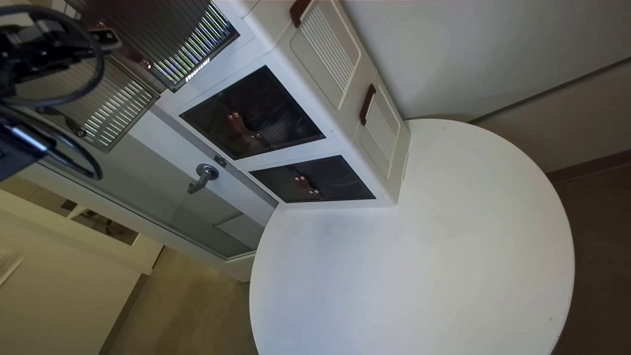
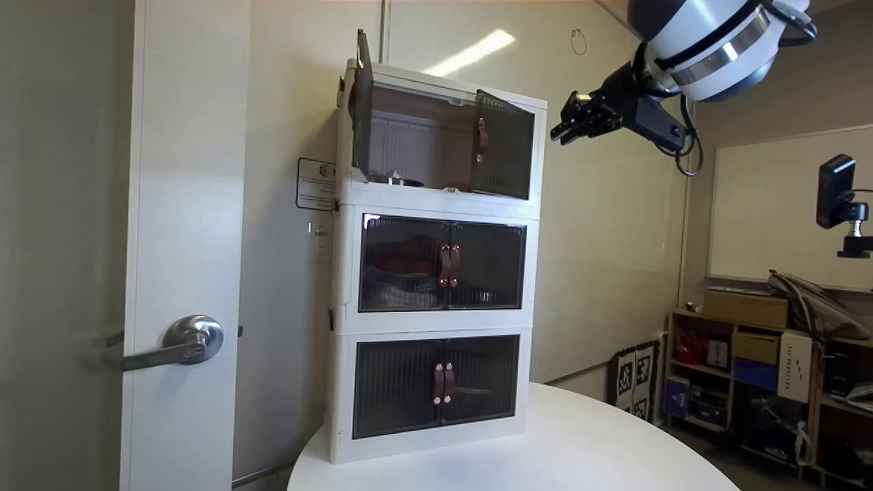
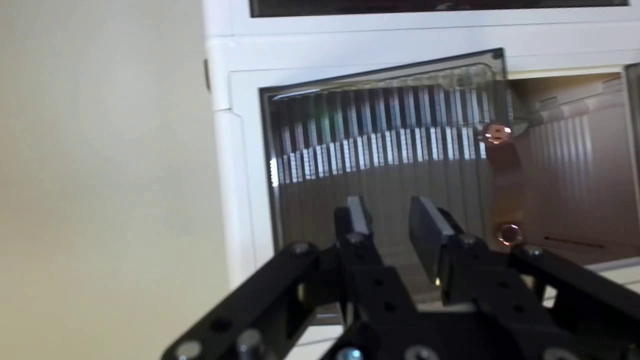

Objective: Open the left and right top cabinets, respectively

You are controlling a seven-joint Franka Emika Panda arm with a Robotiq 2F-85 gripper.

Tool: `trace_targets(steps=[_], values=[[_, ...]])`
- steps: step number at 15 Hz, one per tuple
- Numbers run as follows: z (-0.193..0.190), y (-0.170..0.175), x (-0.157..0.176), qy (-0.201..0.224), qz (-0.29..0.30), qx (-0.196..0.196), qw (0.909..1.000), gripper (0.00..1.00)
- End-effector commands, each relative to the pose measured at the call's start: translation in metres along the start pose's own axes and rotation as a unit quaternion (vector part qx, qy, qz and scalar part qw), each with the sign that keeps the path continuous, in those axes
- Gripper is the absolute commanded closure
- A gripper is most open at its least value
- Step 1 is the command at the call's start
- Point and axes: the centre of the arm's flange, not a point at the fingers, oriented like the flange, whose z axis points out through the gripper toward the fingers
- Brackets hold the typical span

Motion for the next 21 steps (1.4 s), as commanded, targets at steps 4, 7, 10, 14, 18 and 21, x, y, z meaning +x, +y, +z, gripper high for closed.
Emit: trace_targets(steps=[4,7,10,14,18,21], values=[[0.051,-0.081,0.061,-0.029,-0.044,0.151,0.9871,0.16],[0.088,-0.107,0.080,-0.066,-0.083,0.153,0.9826,0.00],[0.131,-0.109,0.083,-0.103,-0.138,0.115,0.9785,0.00],[0.170,-0.105,0.079,-0.133,-0.192,0.096,0.9675,0.00],[0.181,-0.125,0.086,-0.158,-0.223,0.106,0.9560,0.34],[0.180,-0.134,0.089,-0.165,-0.230,0.117,0.9520,0.57]])
